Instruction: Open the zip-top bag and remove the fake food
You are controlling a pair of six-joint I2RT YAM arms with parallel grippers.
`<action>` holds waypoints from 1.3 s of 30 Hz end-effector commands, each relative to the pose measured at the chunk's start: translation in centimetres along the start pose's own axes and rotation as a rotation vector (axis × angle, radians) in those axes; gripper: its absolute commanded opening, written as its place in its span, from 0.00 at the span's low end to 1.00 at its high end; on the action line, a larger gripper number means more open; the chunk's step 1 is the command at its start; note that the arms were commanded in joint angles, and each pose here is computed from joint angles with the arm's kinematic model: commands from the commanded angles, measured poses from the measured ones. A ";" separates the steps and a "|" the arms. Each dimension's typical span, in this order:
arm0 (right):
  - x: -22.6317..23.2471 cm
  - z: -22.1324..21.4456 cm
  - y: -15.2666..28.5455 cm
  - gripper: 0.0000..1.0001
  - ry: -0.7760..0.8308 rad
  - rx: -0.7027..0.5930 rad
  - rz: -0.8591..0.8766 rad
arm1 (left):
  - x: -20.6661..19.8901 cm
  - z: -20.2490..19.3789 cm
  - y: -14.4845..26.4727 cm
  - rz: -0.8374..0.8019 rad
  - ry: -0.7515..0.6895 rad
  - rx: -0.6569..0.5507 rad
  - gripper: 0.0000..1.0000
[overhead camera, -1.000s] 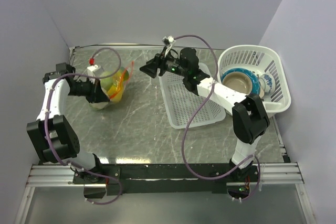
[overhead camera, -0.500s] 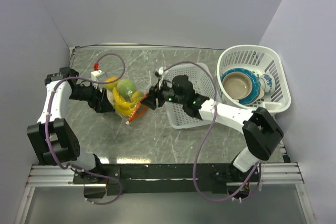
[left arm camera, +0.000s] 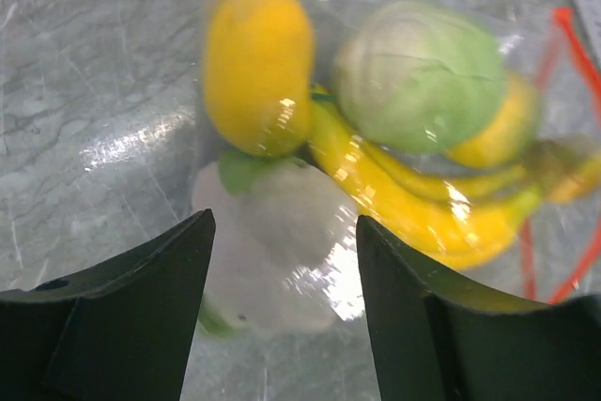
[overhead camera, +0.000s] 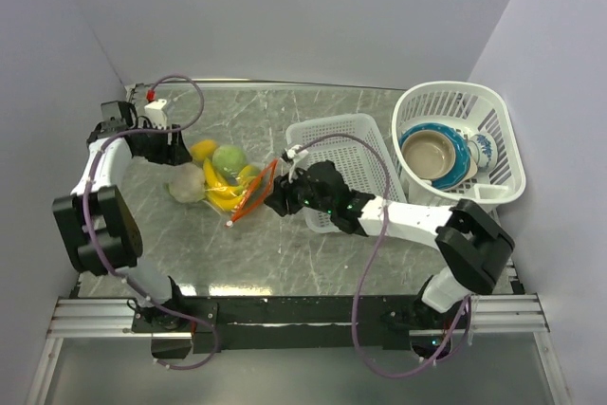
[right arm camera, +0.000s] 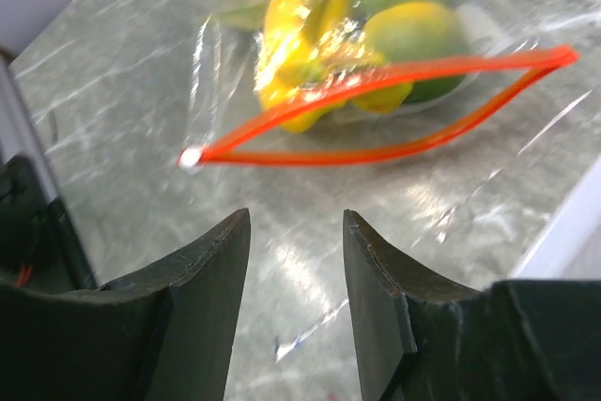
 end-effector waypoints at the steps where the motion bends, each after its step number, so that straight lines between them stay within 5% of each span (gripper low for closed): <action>1: -1.0 1.7 -3.1 0.52 -0.030 -0.018 -0.094 | 1.3 2.4 -1.6 0.055 0.059 -0.052 0.66; 8: -1.7 1.1 -6.4 0.60 -0.063 0.089 -0.133 | 2.5 1.7 -4.2 0.079 0.092 0.006 0.65; 14: -2.0 0.7 -7.7 0.67 -0.070 0.137 -0.146 | 2.7 1.7 -5.7 0.037 0.107 0.031 0.23; 32: -1.9 1.3 -12.4 0.74 -0.141 0.132 -0.116 | -0.3 -1.9 -6.9 0.003 0.052 0.148 0.13; 39: -1.4 0.0 -10.6 0.54 -0.133 0.162 -0.083 | 1.9 -2.2 -6.6 0.066 0.074 0.142 0.07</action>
Point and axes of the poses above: each gripper's point midway between its finger pads, its own y axis back along the fingers, its own x axis along the line the jaws close on, z = x × y, the point moved 7 cm from there along y, back along the fingers, and after that the axes turned 15 degrees about y, right-handed, at the moved point
